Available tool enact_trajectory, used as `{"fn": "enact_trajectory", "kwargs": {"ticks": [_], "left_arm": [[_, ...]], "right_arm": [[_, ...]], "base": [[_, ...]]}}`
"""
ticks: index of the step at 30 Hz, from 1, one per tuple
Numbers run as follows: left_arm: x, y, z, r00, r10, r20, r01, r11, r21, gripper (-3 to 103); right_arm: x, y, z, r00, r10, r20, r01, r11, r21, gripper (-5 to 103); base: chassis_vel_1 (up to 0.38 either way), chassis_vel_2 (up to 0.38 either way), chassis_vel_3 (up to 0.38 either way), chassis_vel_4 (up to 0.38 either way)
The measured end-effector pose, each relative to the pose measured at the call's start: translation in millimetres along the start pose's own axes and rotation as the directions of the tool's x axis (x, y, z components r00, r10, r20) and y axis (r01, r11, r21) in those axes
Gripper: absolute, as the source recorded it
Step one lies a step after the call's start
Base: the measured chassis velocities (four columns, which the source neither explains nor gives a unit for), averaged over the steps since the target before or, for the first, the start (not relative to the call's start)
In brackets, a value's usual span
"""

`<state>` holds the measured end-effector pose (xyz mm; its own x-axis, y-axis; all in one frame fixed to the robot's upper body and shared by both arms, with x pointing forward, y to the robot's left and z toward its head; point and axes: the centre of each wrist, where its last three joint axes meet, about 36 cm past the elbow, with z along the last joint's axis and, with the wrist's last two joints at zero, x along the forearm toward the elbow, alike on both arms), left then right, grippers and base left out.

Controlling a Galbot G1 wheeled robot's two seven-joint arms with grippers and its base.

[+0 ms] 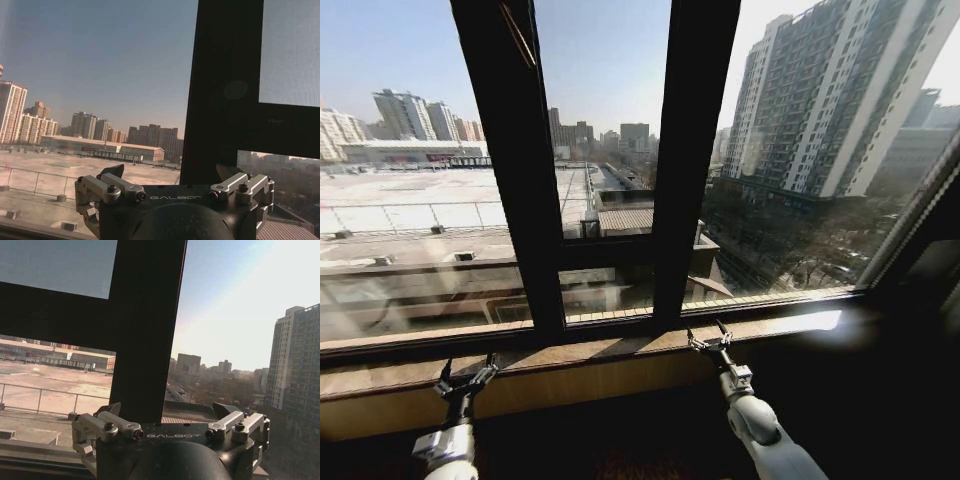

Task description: Open the curtains by pulling them apart, changing their state from closed to fully open.

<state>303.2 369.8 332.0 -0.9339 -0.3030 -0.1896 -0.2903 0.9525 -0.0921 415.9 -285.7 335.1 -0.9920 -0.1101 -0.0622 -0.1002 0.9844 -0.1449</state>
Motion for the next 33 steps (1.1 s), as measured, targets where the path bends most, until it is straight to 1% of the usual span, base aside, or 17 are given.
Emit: {"fn": "enact_trajectory", "kwargs": {"ticks": [15,19,24,33], "left_arm": [[0.0,0.0,0.0,1.000,0.000,0.000,0.000,1.000,0.000,100],[0.0,-0.1,0.0,1.000,0.001,0.000,-0.001,1.000,0.000,100],[0.0,-0.2,0.0,1.000,0.001,0.000,-0.001,1.000,0.000,100],[-0.1,0.3,-0.1,1.000,-0.001,0.000,0.001,1.000,-0.001,100]], "right_arm": [[0.0,0.0,0.0,1.000,0.000,0.000,0.000,1.000,0.000,100],[0.0,-0.1,0.0,1.000,0.000,0.000,0.000,1.000,0.000,100],[0.0,-0.1,0.0,1.000,0.000,0.000,0.000,1.000,0.000,100],[0.0,0.3,0.0,1.000,0.000,0.000,0.000,1.000,0.000,100]], "base": [[-0.357,-0.362,0.355,0.361],[-0.310,-0.300,0.300,0.276],[-0.104,-0.138,0.133,0.126],[0.032,-0.018,-0.024,0.016]]}}
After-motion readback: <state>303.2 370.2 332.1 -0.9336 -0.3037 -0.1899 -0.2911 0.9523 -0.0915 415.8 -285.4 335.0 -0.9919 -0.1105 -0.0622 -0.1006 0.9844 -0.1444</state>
